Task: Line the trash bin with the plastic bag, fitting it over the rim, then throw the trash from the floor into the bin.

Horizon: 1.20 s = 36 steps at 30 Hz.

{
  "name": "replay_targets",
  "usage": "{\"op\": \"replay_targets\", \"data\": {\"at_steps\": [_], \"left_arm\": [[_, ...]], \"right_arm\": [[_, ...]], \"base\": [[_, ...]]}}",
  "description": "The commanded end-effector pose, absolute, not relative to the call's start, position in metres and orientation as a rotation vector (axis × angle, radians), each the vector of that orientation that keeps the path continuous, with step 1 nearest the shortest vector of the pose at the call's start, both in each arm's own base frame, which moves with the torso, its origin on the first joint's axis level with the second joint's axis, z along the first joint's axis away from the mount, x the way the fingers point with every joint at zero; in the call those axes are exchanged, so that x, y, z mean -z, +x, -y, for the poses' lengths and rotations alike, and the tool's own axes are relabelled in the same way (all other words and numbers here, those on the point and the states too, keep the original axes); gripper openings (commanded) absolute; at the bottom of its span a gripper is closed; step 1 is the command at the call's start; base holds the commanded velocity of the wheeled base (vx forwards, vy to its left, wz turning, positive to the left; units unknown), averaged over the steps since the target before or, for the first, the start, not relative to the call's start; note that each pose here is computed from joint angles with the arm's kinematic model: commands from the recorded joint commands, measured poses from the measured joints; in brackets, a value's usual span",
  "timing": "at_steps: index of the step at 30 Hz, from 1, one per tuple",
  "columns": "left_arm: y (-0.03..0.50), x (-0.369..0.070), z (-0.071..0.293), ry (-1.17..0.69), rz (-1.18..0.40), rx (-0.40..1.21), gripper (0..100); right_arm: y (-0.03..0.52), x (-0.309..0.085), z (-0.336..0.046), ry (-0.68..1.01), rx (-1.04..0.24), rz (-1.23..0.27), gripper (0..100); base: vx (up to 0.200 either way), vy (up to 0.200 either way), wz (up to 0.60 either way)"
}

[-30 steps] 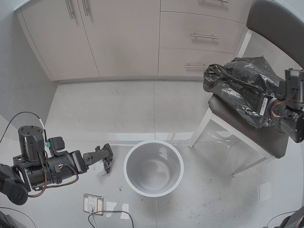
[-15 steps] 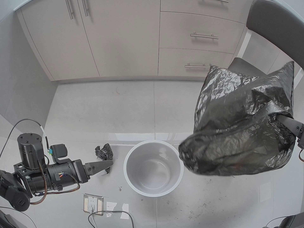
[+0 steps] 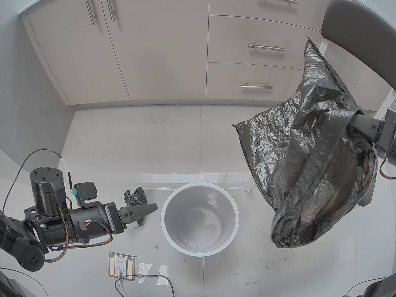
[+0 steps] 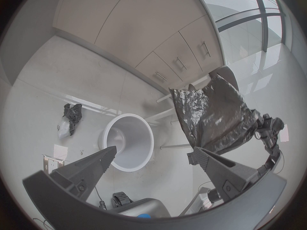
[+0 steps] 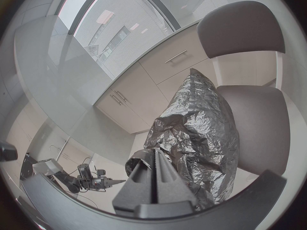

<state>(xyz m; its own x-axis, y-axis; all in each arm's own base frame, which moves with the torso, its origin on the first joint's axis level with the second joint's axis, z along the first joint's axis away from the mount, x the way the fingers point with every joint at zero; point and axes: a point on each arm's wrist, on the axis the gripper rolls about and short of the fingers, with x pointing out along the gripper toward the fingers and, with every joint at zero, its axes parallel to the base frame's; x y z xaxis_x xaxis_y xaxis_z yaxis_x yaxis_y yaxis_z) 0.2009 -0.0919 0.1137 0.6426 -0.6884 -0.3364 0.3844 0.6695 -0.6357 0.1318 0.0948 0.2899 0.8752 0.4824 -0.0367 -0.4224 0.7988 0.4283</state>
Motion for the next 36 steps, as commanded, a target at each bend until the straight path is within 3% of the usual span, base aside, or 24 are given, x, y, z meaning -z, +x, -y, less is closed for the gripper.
{"op": "replay_targets", "data": {"at_steps": [1, 19, 36], "left_arm": [[0.198, -0.112, 0.099, -0.542, -0.621, 0.678, 100], [0.229, -0.103, 0.114, -0.544, -0.615, 0.681, 100], [0.248, -0.056, 0.18, -0.489, -0.56, 0.817, 100]], "right_arm": [[0.165, -0.298, -0.122, 0.401, -0.486, -0.176, 0], [0.21, -0.311, -0.183, 0.32, -0.483, -0.199, 0], [0.221, -0.336, -0.228, 0.301, -0.555, -0.202, 0]], "base": [[0.0, 0.0, 0.0], [0.0, 0.0, 0.0], [0.0, 0.0, 0.0]]}}
